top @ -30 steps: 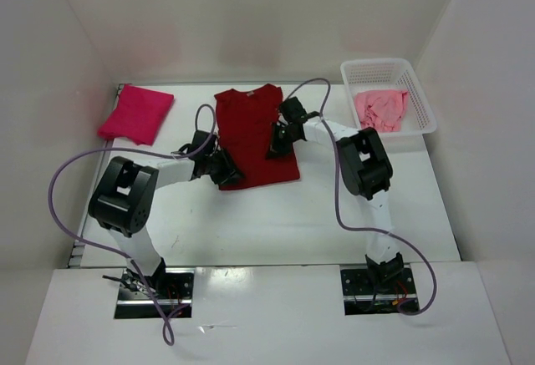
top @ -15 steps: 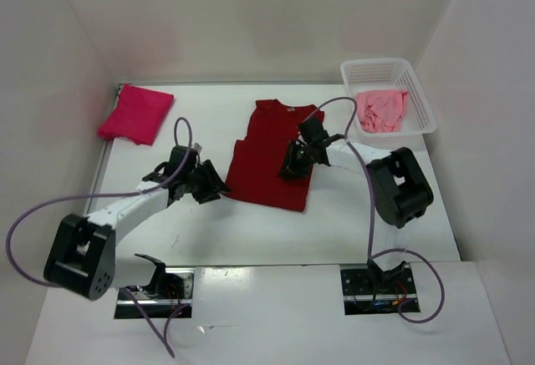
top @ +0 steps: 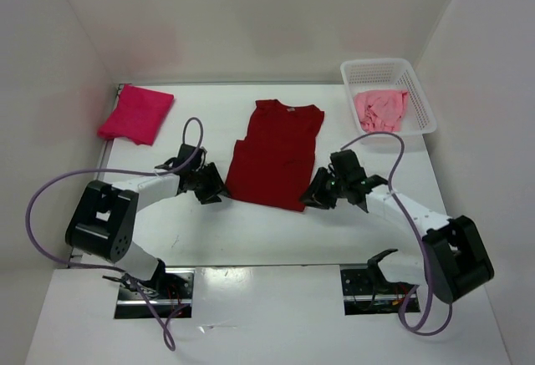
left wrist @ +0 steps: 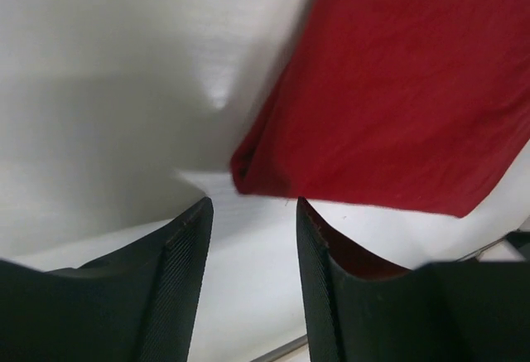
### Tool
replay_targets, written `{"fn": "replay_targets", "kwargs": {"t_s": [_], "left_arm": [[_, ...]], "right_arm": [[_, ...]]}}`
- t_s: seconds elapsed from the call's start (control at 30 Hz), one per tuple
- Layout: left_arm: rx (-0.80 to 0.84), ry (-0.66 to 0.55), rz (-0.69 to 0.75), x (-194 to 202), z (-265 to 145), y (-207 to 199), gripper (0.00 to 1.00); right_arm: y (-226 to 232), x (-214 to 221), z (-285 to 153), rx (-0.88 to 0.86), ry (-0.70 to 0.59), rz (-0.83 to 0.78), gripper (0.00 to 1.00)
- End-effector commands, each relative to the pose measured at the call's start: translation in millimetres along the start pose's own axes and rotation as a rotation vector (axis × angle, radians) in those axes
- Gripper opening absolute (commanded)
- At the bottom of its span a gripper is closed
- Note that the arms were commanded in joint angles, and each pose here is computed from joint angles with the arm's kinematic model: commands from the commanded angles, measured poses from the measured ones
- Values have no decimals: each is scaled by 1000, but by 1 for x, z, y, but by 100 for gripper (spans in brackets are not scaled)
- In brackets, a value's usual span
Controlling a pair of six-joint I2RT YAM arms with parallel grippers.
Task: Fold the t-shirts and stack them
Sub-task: Grab one side of the 2/3 rectangular tshirt with both arms
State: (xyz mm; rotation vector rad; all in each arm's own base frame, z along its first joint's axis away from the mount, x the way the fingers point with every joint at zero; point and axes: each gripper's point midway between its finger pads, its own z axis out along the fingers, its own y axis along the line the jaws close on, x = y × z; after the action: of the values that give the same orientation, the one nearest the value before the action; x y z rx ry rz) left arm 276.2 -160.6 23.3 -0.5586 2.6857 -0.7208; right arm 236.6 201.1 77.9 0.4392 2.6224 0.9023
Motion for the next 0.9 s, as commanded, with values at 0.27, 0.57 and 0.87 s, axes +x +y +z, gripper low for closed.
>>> {"fn": "replay_targets", "kwargs": {"t_s": [0.27, 0.57, 0.87], "left_arm": [[-21, 8, 37, -4, 19, 8, 33], [-13, -21, 45, -7, 10, 5, 11], [10, -18, 6, 15, -9, 12, 0]], "right_arm": [[-29, 36, 11, -46, 35, 129, 58], [-45, 40, 29, -14, 45, 159, 50], [-53, 19, 46, 51, -19, 138, 41]]}}
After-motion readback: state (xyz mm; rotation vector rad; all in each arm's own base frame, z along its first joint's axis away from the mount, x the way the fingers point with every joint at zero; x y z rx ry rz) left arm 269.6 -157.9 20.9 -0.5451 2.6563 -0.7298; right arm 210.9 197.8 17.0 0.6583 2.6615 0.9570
